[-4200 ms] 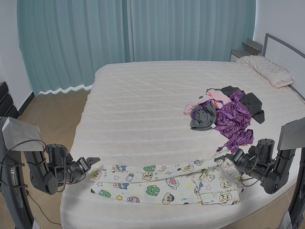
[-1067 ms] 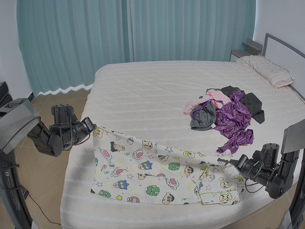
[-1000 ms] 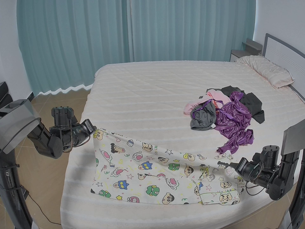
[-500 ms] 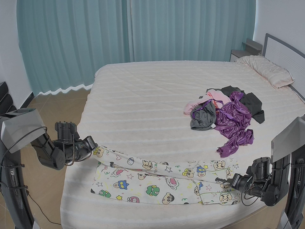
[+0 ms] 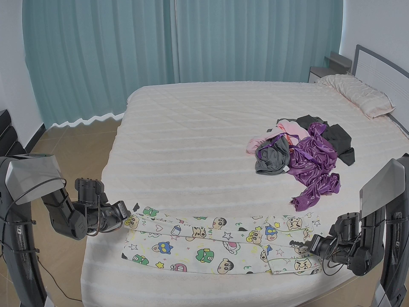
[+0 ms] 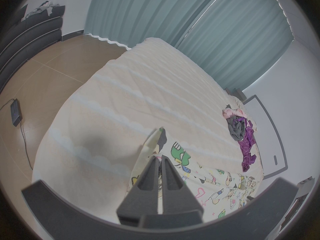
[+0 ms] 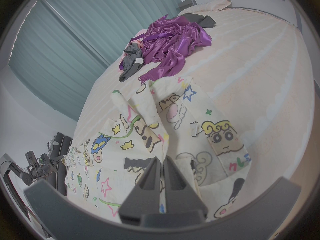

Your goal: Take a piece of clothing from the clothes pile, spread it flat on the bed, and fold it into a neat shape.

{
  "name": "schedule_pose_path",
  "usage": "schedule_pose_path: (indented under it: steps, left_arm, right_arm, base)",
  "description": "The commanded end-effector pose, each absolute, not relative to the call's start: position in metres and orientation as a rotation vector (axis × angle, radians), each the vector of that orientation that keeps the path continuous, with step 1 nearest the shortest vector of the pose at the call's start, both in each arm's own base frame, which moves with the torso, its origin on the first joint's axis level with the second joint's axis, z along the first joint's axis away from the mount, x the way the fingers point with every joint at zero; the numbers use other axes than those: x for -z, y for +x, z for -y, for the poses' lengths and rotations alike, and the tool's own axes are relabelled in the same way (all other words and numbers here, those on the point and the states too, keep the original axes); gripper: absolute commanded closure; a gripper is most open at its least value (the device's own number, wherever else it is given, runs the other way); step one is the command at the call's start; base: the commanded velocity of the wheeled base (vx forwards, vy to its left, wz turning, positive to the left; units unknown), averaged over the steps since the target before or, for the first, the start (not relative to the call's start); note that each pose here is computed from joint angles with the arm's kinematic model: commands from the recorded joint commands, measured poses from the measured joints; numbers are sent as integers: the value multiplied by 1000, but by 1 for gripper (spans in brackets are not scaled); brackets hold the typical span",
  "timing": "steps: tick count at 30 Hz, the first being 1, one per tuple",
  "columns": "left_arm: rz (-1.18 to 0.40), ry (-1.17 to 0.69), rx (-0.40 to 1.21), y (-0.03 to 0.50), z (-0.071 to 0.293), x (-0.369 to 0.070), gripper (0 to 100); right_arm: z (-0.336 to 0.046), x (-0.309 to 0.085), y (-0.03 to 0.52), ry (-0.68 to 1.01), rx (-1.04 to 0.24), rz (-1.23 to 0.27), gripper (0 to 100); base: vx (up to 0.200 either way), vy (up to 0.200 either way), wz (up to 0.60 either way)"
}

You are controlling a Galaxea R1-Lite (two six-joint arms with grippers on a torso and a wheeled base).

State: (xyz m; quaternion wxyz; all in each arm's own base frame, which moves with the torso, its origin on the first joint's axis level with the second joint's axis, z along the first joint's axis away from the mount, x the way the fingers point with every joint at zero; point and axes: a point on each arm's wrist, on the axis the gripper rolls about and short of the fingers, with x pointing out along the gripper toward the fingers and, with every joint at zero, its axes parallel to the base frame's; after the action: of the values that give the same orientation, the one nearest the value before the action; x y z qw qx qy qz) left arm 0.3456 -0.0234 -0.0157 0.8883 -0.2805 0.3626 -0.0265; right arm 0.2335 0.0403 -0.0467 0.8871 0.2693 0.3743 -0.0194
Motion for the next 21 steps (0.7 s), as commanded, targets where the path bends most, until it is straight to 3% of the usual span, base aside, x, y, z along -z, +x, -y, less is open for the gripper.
schedule_pose_path:
  steps: [1, 11, 13, 21]
  left_arm:
    - [-787, -580, 45, 334, 23, 22, 0]
    - [-802, -582, 34, 318, 20, 27, 0]
    - [-736, -608, 20, 308, 10, 22, 0]
    - [-631, -903, -66, 299, -2, -13, 0]
  right_arm:
    - [-41, 46, 233, 561, 36, -773, 0]
    - [-38, 36, 234, 581, 40, -732, 0]
    - [-29, 20, 237, 616, 53, -661, 0]
    - [-29, 21, 244, 695, 68, -644, 0]
  base:
    - [0, 0, 0]
    - [0, 0, 0]
    - [0, 0, 0]
    - [0, 0, 0]
